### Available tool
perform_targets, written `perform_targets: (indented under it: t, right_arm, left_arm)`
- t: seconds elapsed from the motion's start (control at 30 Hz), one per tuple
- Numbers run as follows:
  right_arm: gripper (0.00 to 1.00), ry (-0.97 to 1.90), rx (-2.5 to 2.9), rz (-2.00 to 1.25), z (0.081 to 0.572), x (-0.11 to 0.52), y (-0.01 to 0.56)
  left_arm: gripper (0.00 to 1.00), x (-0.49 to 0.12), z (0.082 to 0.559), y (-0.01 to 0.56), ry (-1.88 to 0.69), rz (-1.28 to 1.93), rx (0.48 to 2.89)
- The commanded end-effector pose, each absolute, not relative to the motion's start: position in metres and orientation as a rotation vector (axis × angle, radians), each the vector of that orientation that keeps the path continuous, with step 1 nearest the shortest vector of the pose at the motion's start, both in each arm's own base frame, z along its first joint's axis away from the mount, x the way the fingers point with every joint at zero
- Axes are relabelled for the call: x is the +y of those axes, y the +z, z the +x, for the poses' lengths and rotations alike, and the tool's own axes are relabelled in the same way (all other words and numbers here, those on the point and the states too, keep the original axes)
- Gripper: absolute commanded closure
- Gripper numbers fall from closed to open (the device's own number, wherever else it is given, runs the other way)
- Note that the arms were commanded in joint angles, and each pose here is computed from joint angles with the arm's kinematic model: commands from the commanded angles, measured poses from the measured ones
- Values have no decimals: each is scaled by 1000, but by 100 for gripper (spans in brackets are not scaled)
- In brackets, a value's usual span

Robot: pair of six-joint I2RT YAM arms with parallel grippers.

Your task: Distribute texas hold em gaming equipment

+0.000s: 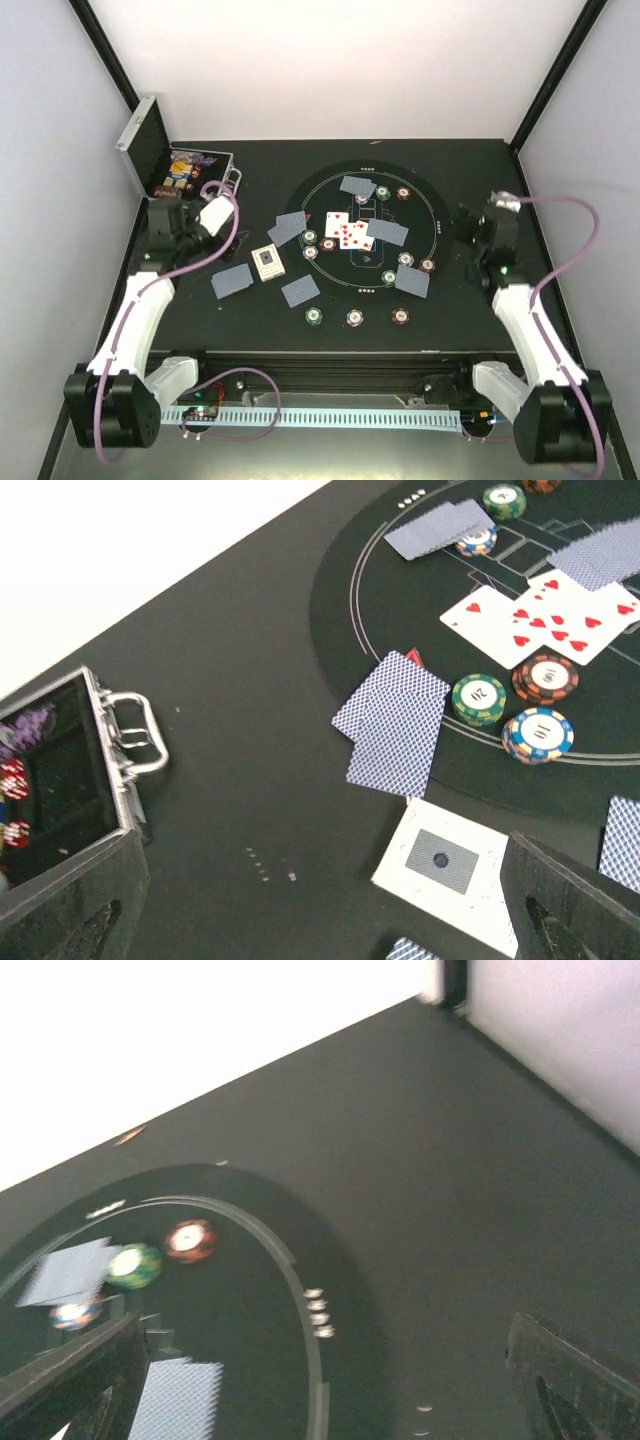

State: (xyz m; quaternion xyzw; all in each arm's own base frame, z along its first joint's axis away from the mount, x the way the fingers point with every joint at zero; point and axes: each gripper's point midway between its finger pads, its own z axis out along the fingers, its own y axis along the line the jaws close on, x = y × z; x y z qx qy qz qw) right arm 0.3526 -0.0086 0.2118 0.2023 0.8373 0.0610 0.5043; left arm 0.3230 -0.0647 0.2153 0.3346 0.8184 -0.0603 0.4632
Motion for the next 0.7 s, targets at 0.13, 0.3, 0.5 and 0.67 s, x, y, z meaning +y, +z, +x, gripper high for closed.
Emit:
perform_targets:
  t: [0.13, 0.3, 0.5, 0.67]
  right_arm:
    - [0, -303, 1595, 615, 308, -85, 208]
    - [0, -355, 1567, 573, 313, -88, 194]
    - [0, -269, 1553, 514, 330, -75, 178]
    - [0, -167, 1587, 255, 357, -38, 170]
  left_arm:
    - [1, -59, 348, 193, -232, 425, 1689]
    - [1, -41, 360, 181, -146, 306, 1616]
    - [1, -31, 350, 161, -77, 245, 1547]
    - [1, -24, 363, 159, -32, 189, 1604]
